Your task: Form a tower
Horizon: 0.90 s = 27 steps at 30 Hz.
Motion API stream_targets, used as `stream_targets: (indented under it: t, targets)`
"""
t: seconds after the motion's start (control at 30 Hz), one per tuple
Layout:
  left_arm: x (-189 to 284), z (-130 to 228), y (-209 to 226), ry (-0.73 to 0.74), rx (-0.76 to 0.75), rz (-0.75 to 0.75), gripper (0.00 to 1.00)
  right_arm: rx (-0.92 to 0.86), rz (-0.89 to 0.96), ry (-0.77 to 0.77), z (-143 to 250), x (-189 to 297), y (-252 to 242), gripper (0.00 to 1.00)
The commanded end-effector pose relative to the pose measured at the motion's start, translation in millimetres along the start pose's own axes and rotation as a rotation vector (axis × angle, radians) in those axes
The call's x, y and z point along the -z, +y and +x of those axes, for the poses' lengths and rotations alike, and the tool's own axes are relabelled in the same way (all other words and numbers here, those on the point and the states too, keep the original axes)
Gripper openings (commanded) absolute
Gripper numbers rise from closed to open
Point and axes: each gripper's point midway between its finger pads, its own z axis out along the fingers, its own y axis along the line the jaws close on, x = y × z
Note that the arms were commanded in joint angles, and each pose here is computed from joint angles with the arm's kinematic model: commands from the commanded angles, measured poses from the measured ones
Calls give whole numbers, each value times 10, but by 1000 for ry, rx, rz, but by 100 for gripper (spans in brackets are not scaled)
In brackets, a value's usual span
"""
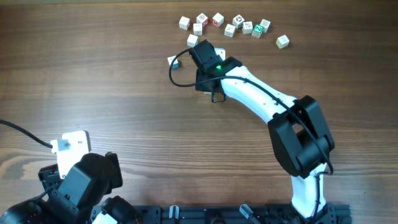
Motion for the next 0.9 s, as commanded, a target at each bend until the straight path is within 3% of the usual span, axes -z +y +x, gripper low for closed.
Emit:
stream_targets:
  t: [0.0, 0.17, 0.27, 0.4, 0.43, 0.6, 0.77, 0.87]
  targets:
    - [-1, -7, 16, -8, 21, -7, 100, 25, 6, 36, 115, -122, 9, 26]
    - [-1, -7, 16, -8, 21, -7, 100, 22, 7, 38, 122, -132, 7, 37]
    - [-1, -7, 16, -8, 21, -7, 100, 21, -4, 42, 128, -134, 27, 49]
    - [-1, -7, 16, -8, 21, -7, 100, 20, -10, 38, 134, -128, 67, 77]
    - [-1, -7, 16, -8, 21, -7, 100, 22, -12, 36, 137, -126, 80, 99]
    - [-1, -7, 16, -8, 21, -7, 100, 29, -8, 45, 179, -150, 93, 99]
    - [-1, -7, 16, -8, 21, -7, 100, 32, 5, 56, 214, -203, 69, 74]
    - [-1, -7, 16, -8, 21, -7, 100, 33, 8, 60, 226, -219, 62, 64]
